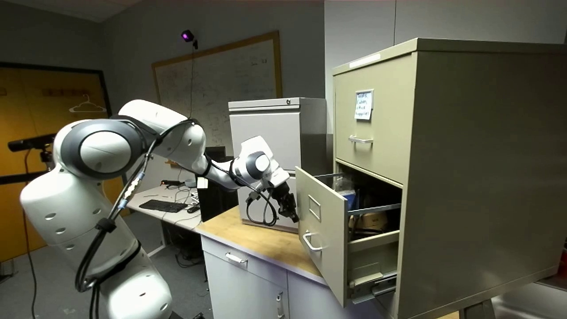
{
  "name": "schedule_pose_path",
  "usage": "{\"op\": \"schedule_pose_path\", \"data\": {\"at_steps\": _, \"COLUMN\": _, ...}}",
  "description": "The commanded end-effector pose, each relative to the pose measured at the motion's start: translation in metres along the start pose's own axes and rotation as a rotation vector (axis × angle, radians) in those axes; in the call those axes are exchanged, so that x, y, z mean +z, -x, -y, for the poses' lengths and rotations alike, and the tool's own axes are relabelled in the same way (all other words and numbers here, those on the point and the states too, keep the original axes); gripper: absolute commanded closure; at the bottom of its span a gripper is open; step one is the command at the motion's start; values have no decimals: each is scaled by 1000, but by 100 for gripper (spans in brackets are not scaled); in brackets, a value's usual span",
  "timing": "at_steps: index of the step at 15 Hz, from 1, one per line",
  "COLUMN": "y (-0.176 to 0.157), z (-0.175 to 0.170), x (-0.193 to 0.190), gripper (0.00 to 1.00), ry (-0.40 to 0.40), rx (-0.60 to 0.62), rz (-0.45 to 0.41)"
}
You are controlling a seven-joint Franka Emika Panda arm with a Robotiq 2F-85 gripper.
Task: Close the bottom drawer on the right
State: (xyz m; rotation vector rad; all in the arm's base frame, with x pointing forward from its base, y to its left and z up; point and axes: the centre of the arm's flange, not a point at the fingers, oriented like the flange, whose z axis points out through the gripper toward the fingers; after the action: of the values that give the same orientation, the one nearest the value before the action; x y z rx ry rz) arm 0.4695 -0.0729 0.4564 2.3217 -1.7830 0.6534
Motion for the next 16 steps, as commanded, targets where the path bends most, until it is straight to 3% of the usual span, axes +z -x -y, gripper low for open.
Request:
{"op": "schedule_pose_path", "data": {"at_steps": 1, "y": -26, "z": 13, "x": -5, "gripper": 100, "ry": -41, "rx": 113, "rz": -137}}
{"op": "schedule_pose_path", "data": {"at_steps": 7, "y": -53, "z": 28, "x": 1, "gripper": 100, "ry": -70, "rx": 234, "rz": -293}}
{"op": "schedule_pose_path", "data": {"at_steps": 10, "y": -52, "z": 51, "x": 8, "gripper": 100, "ry": -90, "rx": 274, "rz": -379}}
{"op": "schedule_pose_path", "data": {"at_steps": 16, "y": -80, "z": 102, "x": 10, "gripper": 100, "ry": -107, "rx": 337, "rz": -556}}
